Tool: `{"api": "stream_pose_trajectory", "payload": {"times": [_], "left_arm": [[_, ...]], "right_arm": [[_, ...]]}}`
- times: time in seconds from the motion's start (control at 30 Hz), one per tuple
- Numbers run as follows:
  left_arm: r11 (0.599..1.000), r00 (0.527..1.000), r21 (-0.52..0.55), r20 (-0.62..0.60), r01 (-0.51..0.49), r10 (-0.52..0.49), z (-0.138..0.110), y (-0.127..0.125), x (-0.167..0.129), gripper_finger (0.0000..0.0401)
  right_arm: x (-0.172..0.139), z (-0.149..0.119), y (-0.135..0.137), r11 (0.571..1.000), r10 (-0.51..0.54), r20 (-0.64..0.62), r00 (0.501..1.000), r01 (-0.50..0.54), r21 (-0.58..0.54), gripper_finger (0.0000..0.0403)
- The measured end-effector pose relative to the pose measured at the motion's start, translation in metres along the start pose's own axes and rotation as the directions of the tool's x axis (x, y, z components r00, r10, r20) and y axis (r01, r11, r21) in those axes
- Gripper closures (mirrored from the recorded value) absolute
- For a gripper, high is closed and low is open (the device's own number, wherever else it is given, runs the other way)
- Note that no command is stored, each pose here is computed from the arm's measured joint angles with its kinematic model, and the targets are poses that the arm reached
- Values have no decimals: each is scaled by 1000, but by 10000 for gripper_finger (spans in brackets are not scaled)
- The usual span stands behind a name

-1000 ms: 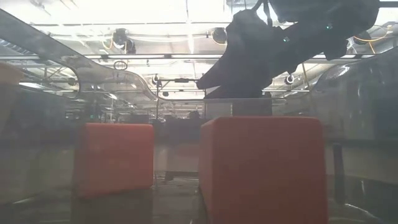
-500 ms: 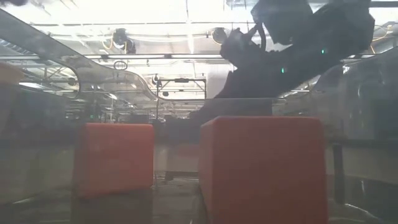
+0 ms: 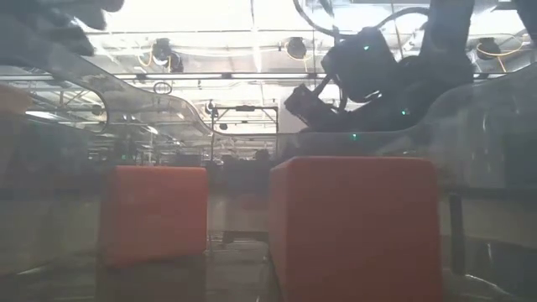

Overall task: Sort & place blocks by color
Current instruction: Put the orange block into the black bin

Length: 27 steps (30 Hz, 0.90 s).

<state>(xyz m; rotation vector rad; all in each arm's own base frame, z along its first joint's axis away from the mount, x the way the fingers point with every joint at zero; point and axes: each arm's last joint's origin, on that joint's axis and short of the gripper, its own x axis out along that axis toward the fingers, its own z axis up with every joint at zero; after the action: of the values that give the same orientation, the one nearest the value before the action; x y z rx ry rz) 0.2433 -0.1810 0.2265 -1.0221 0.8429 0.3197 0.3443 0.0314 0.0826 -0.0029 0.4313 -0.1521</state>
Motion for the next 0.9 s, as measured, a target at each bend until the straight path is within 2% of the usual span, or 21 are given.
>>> {"api": "stream_pose_trajectory", "payload": {"times": [0.13,0.2,0.6,0.9], "left_arm": [[1000,1000,22,10,-7,7,8,1,2,308],[999,1000,33,13,-10,10,11,1,3,308],[997,999,75,33,-22,20,22,2,6,308],[996,999,89,35,-23,20,23,2,6,308]], "right_arm": [[2,0,-7,987,123,-14,992,-121,102,149],[3,0,-9,981,151,-17,988,-148,126,149],[3,0,-9,987,159,-20,987,-158,36,149],[3,-3,-9,987,157,-54,986,-156,31,149]]}}
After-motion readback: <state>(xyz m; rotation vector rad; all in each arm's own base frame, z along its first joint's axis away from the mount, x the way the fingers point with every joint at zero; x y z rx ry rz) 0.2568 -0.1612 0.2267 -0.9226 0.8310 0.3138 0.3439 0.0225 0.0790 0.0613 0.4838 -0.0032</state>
